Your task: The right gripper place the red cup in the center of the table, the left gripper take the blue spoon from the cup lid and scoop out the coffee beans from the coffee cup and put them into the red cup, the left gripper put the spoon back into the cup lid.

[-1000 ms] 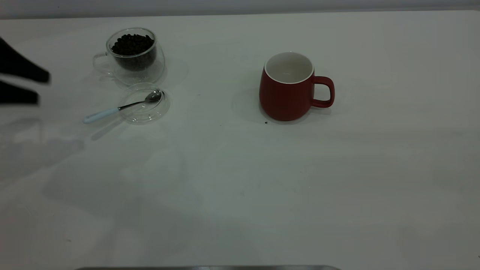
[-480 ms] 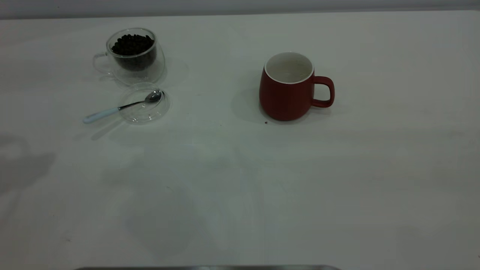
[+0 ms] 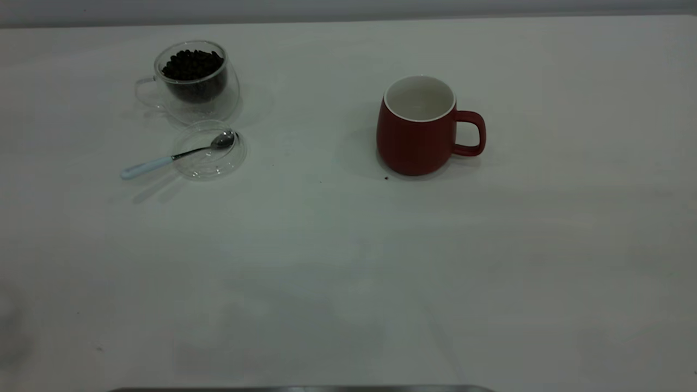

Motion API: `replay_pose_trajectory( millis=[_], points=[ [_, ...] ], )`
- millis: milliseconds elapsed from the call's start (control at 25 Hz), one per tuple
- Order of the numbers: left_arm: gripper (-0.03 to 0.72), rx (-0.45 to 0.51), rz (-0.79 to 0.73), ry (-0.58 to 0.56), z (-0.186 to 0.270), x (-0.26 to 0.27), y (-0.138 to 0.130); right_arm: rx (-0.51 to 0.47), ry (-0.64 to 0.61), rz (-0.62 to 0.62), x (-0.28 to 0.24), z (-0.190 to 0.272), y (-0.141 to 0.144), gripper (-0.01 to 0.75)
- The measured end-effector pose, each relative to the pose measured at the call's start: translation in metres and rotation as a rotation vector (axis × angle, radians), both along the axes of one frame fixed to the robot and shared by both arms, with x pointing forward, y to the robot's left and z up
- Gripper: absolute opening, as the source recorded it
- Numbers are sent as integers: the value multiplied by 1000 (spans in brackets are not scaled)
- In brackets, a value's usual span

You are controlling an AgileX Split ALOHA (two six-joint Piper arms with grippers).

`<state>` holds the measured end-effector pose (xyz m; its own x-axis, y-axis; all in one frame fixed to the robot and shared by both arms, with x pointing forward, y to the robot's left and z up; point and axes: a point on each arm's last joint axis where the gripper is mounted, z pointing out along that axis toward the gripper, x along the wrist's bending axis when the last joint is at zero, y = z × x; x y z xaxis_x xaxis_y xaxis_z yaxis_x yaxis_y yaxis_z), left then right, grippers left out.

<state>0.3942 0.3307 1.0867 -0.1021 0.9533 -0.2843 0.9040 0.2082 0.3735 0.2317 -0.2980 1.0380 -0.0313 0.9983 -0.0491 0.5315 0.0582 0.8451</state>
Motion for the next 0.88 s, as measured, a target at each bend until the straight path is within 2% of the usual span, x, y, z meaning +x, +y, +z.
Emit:
replay_pose_trajectory(
  millis=[120, 360, 640, 880],
  points=[
    [437, 37, -11, -30, 12, -25, -9, 0, 0, 0, 0, 0, 0, 476],
    [437, 105, 8, -217, 34, -68, -27, 0, 0, 0, 0, 0, 0, 476],
    [437, 193, -52, -417, 47, -111, -47, 0, 0, 0, 0, 0, 0, 476],
    [437, 260, -46, -500, 48, -134, -53, 0, 0, 0, 0, 0, 0, 476]
  ],
)
